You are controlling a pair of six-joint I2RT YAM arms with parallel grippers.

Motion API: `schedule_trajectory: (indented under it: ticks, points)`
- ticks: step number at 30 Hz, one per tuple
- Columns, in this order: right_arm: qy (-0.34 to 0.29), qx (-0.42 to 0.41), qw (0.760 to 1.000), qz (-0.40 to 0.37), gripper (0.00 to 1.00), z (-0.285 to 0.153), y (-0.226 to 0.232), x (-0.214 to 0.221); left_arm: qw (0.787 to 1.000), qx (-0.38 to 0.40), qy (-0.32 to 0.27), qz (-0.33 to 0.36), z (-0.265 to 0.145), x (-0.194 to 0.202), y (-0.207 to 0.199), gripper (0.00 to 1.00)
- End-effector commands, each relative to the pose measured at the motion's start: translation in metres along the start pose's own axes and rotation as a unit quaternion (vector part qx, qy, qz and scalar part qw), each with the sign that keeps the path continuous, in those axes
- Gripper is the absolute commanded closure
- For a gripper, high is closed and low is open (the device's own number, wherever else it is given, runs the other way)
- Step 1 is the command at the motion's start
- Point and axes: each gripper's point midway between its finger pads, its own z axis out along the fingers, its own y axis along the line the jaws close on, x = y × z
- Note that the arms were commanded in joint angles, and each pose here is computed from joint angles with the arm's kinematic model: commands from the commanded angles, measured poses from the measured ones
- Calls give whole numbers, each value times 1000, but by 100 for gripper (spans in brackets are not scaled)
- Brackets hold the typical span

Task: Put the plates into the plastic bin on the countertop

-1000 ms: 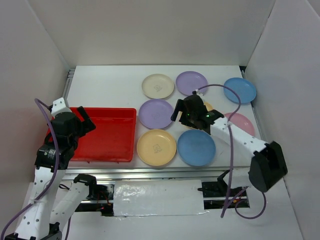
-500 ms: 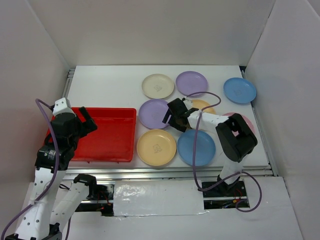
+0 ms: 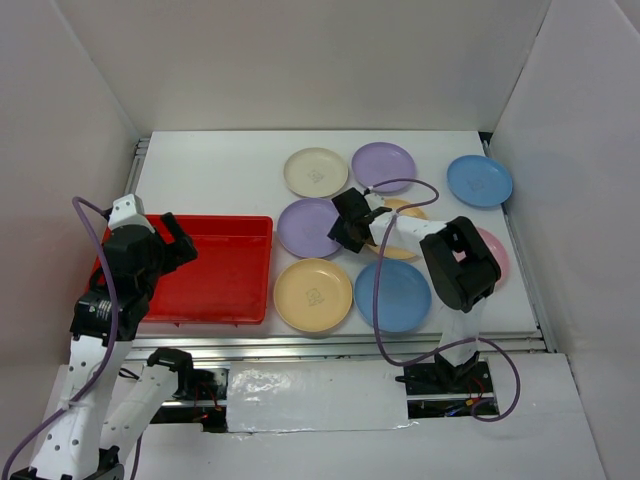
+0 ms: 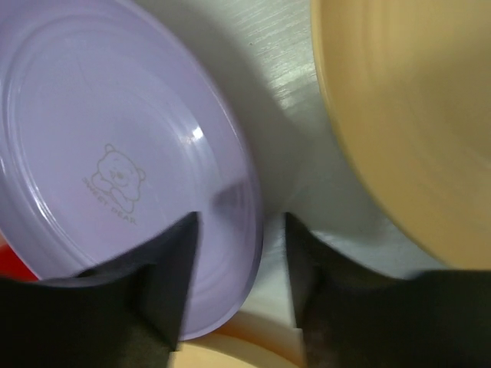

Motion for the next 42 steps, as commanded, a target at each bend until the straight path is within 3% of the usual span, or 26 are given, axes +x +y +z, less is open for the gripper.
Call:
schedule_trajectory:
  ticks: [1,5,10,14,25,29,35,42]
  points:
    - [-11,14,1000,18,51,8,-7,-7,1000,19,-17,9,-1,-8,-6,1]
    - [-13,15,999,25,70,7,-10,-8,1000,21,-17,9,-2,-8,-7,1]
    - [-21,16,999,37,77,4,-7,-20,1000,23,-15,12,-1,-7,-7,1]
    - [-35,13,998,58,99,-1,-6,-40,1000,26,-12,12,0,-6,-9,1]
    - [-81,-38,995,51,100,-68,22,-89,999,37,9,22,8,-2,-18,1]
    - [-100,-61,993,23,100,-103,34,-93,995,88,38,26,11,-2,-43,1]
    - [-90,-93,988,-86,100,-151,75,-66,972,218,85,10,8,-8,-104,1]
    - [-56,-210,966,-138,100,-204,126,-23,963,222,155,7,40,13,-120,6]
